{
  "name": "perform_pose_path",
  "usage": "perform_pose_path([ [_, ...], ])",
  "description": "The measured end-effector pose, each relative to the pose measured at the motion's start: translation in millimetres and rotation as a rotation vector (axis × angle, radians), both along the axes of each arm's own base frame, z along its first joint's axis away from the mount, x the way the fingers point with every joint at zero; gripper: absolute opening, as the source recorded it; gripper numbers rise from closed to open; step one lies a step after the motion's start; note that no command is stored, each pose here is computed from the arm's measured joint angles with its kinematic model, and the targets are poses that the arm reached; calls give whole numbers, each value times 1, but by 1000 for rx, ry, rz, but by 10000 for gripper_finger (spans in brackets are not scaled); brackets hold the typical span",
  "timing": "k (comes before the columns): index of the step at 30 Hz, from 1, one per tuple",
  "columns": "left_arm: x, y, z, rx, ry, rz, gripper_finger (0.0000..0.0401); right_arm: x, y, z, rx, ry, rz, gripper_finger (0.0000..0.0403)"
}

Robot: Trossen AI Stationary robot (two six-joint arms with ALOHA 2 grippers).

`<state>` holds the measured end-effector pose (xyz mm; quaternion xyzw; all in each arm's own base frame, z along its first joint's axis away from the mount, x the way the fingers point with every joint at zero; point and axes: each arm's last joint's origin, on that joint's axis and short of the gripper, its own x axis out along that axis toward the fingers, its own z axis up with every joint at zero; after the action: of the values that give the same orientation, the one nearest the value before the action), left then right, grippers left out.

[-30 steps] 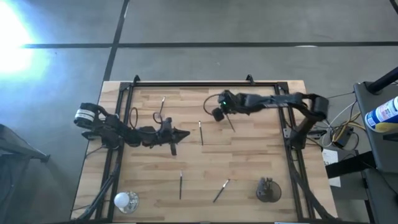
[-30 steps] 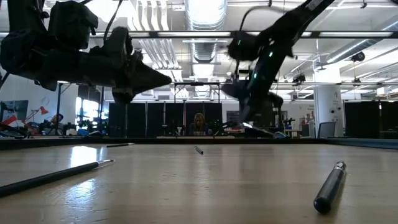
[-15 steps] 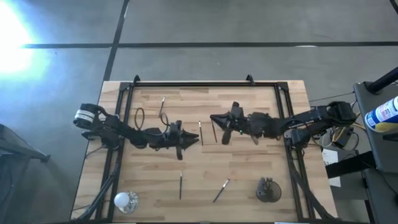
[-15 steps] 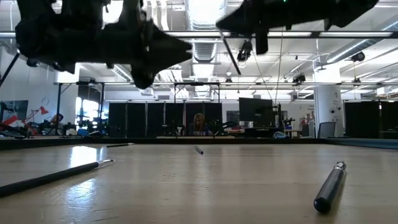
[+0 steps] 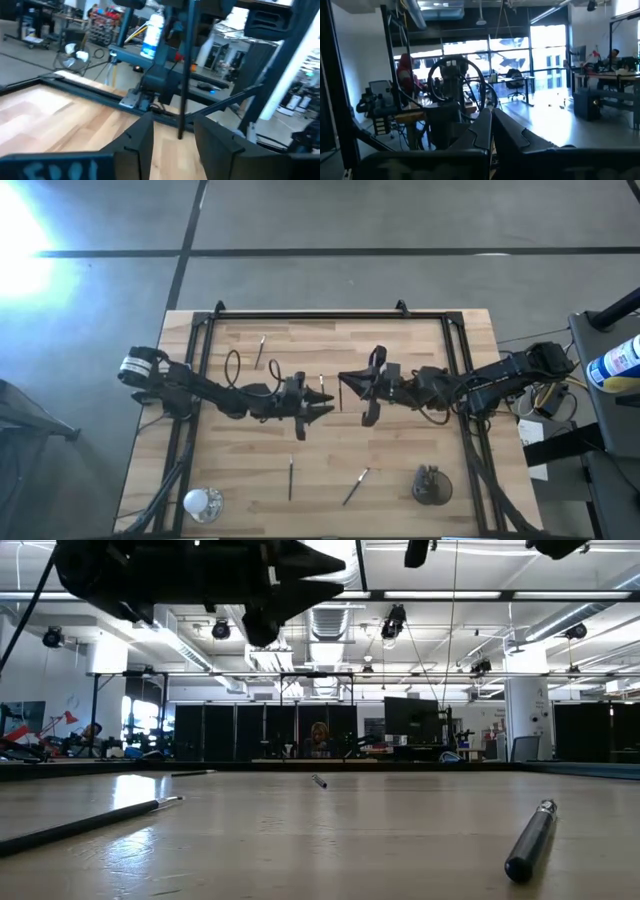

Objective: Sort items
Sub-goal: Put the medium angled shader brush into the wire basket

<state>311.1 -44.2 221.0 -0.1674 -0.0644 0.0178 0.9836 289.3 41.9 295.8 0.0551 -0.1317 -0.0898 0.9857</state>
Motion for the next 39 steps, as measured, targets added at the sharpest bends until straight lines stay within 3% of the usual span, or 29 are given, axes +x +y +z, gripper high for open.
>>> perform_pose_path([
  [19, 16, -5, 26, 93, -33, -78, 126, -2, 1, 12, -31, -102, 42, 8],
  [23, 20, -5, 26, 101, -31, -78, 100, -2, 1, 12, -30, -102, 42, 8],
  [29, 21, -5, 22, 111, -17, -73, 14, -2, 1, 12, -25, -104, 53, 8],
  [34, 21, -5, 20, 117, -9, -68, 9, -3, 1, 11, 15, -75, 49, 12],
  [39, 20, -5, 18, 117, 11, -61, 7, -14, -2, 15, 45, 24, 42, 47],
])
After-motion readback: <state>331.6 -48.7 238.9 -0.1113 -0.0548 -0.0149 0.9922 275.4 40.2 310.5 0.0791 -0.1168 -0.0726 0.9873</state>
